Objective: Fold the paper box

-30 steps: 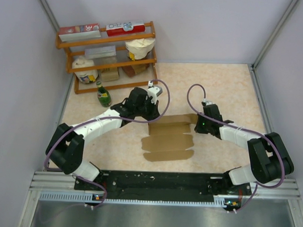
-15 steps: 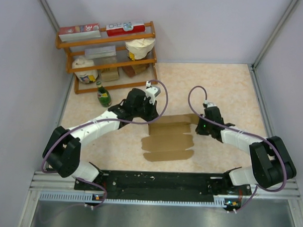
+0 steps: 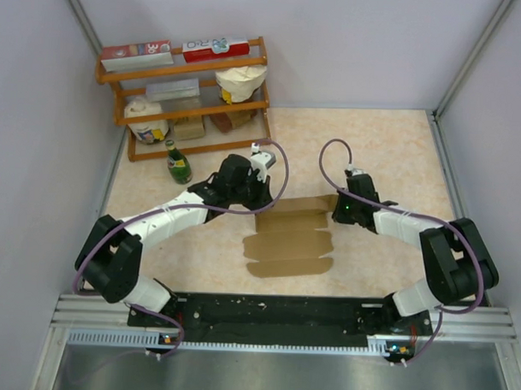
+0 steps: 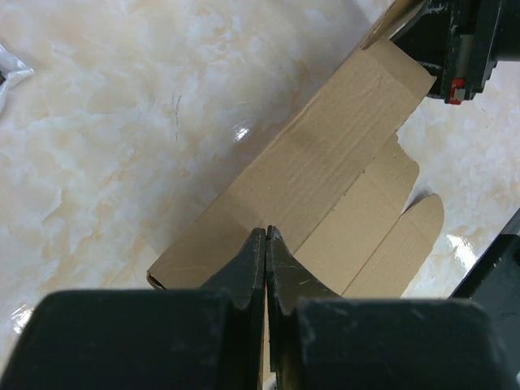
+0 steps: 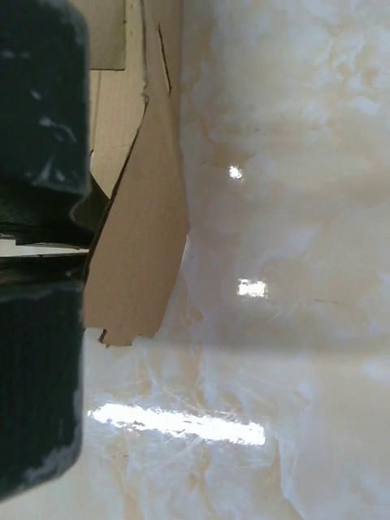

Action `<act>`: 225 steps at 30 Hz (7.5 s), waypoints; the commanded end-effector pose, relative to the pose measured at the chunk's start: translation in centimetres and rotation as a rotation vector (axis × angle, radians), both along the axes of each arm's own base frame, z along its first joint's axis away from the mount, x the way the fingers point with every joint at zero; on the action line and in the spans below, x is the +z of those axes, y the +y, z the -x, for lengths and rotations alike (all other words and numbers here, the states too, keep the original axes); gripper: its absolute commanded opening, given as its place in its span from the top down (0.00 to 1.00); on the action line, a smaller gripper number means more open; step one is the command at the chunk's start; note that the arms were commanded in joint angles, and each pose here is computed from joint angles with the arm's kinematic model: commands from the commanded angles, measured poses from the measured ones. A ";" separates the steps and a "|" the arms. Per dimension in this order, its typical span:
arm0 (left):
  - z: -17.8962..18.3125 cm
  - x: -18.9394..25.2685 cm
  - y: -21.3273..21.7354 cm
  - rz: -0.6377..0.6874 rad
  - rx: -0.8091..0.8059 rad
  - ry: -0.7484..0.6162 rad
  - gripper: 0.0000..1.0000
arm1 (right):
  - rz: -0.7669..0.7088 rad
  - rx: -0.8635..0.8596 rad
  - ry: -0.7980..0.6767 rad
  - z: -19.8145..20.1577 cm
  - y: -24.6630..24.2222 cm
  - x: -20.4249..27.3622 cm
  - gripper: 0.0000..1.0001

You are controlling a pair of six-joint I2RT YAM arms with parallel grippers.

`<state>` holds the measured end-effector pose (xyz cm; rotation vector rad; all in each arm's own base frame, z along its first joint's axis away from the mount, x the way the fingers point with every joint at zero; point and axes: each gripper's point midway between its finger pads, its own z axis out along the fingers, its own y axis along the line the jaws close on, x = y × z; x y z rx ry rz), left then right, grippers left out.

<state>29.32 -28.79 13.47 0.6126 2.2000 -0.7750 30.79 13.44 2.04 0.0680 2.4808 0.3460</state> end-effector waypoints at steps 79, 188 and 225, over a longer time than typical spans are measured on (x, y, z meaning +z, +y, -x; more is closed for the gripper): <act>2.0 -1.9 0.2 0.025 -0.010 0.041 1.00 | -0.436 0.277 -0.018 2.5 9.2 3.5 1.00; 1.9 -1.0 0.0 0.013 -0.016 0.021 1.00 | -0.134 0.208 -0.123 3.4 4.8 5.7 0.93; 1.7 -1.2 -0.3 0.007 -0.020 0.026 1.00 | -0.202 0.276 -0.163 0.4 8.4 7.6 0.93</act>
